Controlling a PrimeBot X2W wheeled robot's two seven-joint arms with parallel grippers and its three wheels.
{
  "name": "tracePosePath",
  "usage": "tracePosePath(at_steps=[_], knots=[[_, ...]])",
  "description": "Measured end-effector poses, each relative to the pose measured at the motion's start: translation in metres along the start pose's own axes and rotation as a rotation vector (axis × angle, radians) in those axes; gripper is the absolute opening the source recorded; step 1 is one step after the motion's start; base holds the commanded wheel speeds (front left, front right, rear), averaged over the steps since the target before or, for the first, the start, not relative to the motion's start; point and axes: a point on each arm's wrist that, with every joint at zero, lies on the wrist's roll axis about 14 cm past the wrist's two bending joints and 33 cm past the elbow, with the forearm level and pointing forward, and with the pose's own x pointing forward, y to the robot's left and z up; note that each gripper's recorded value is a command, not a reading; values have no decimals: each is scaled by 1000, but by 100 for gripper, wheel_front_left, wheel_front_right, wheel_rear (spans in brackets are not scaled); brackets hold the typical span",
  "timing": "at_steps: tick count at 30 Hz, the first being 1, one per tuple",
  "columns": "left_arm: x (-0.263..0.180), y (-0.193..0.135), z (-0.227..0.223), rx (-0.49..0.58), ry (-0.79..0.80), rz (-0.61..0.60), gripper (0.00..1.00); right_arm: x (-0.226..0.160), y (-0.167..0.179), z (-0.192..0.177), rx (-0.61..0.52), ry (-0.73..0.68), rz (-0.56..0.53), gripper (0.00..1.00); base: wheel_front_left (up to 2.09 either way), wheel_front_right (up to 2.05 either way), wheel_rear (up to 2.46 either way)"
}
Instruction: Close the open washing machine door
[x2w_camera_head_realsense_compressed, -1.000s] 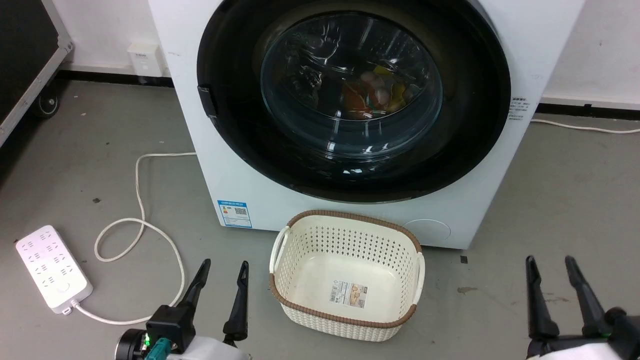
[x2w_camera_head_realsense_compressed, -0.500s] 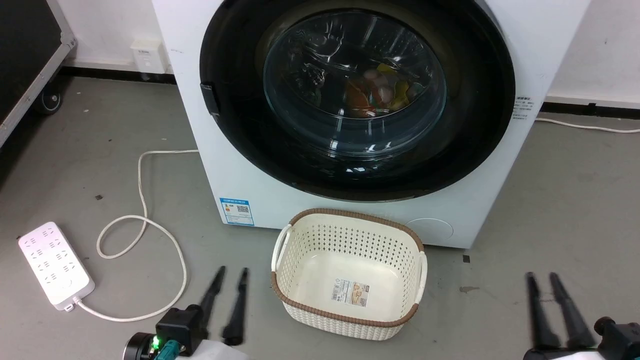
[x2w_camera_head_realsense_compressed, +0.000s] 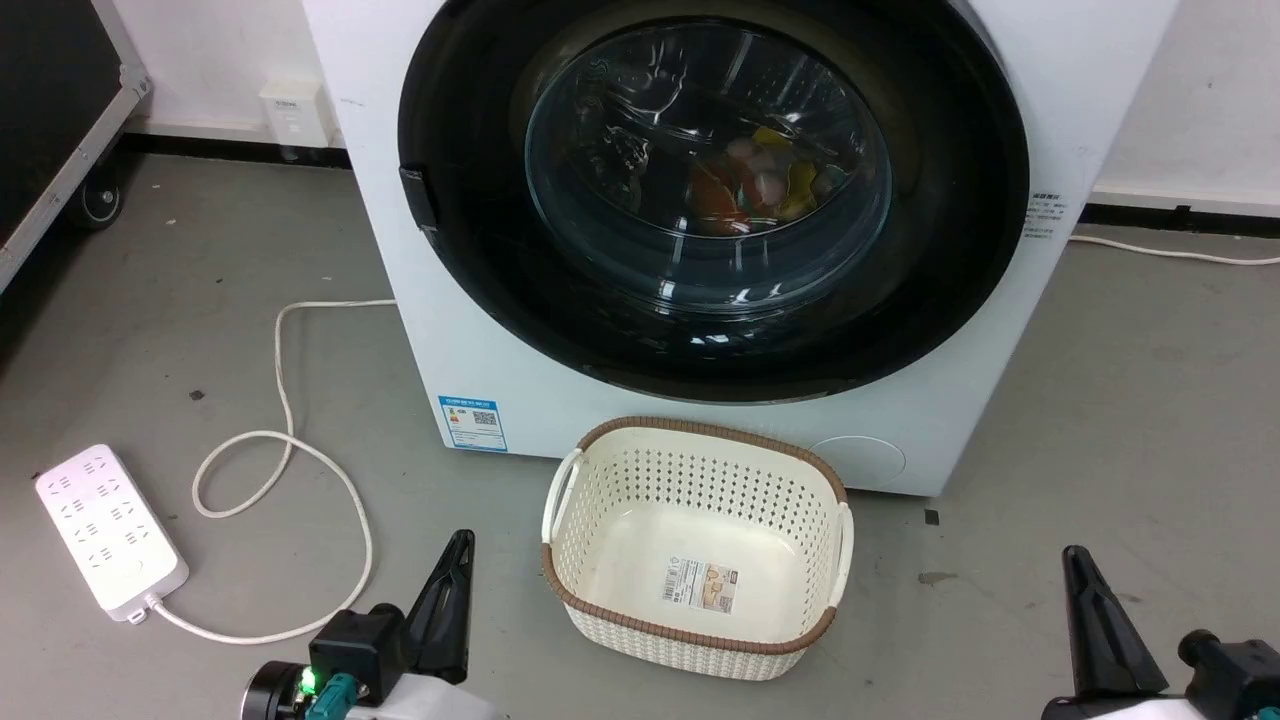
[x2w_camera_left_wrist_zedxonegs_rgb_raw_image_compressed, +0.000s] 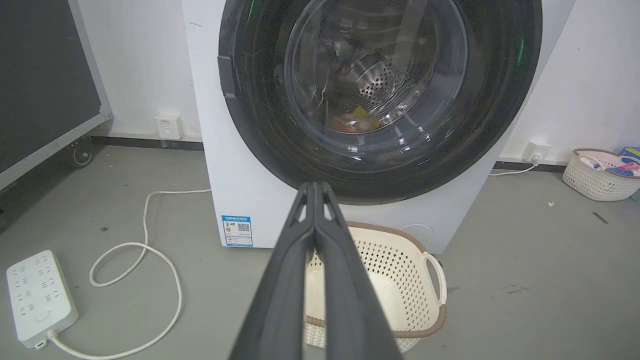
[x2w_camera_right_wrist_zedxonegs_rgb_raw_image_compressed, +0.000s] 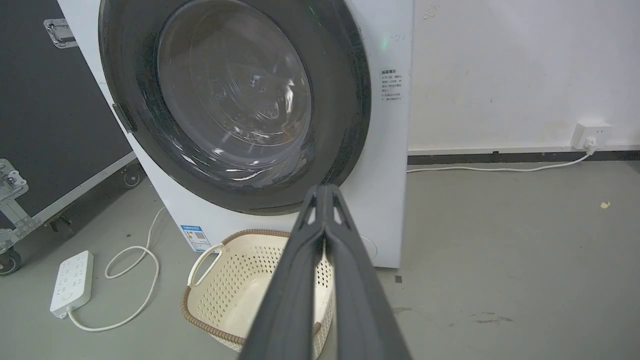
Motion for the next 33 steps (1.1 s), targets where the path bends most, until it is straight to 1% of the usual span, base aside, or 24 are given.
tracePosePath(at_steps=[33], knots=[[6,5,7,44,19,21,0,4,6,1,-53,36,24,0,0,0,0]])
